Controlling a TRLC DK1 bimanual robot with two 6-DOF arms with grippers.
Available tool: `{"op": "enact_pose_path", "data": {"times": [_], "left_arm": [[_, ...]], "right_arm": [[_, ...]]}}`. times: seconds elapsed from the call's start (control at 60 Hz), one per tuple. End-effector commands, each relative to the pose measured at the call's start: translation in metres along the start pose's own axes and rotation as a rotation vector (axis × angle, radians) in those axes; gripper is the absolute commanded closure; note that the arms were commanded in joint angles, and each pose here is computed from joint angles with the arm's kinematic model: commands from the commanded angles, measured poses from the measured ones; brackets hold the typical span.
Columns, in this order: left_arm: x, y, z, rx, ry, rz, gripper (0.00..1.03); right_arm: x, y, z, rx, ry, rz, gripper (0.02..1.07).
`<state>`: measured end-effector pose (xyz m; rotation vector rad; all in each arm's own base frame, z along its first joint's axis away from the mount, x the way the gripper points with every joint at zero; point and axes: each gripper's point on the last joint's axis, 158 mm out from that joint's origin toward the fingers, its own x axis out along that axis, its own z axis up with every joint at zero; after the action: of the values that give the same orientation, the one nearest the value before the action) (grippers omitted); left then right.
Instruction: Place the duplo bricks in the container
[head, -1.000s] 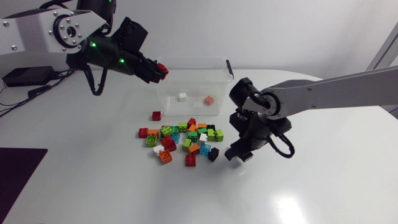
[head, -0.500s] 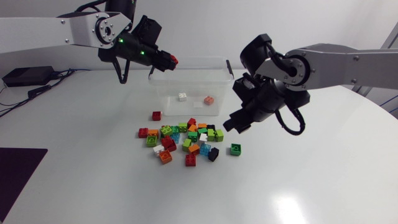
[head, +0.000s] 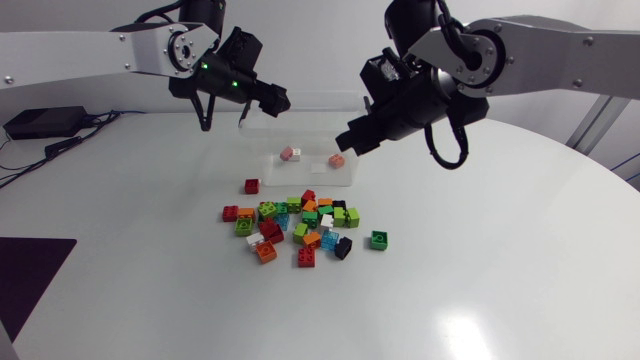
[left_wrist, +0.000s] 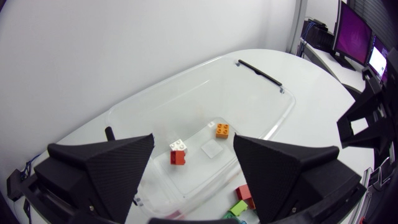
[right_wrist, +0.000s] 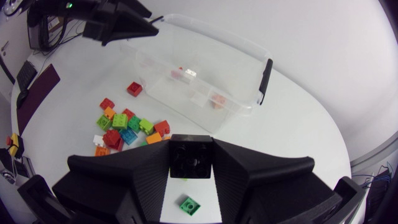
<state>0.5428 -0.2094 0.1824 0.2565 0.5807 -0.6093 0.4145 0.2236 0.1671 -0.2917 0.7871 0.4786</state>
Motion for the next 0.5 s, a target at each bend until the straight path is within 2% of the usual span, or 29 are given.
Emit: {"op": "enact_pose_path", "data": {"times": [0.0, 0.233, 0.483], "left_arm": [[-0.031, -0.001, 0.007, 0.016, -0.03, 0.02, 0.05], [-0.091, -0.024, -0.021, 0.102, 0.001, 0.016, 0.05], [-0.12, -0.044, -0.074, 0.18, 0.083, -0.01, 0.05]], "right_arm": [[0.011, 0.005, 0.013, -0.007, -0.022, 0.014, 0.71], [0.026, 0.004, 0.044, -0.013, -0.091, 0.015, 0.71], [0.038, -0.002, 0.066, -0.016, -0.141, 0.002, 0.71]]}}
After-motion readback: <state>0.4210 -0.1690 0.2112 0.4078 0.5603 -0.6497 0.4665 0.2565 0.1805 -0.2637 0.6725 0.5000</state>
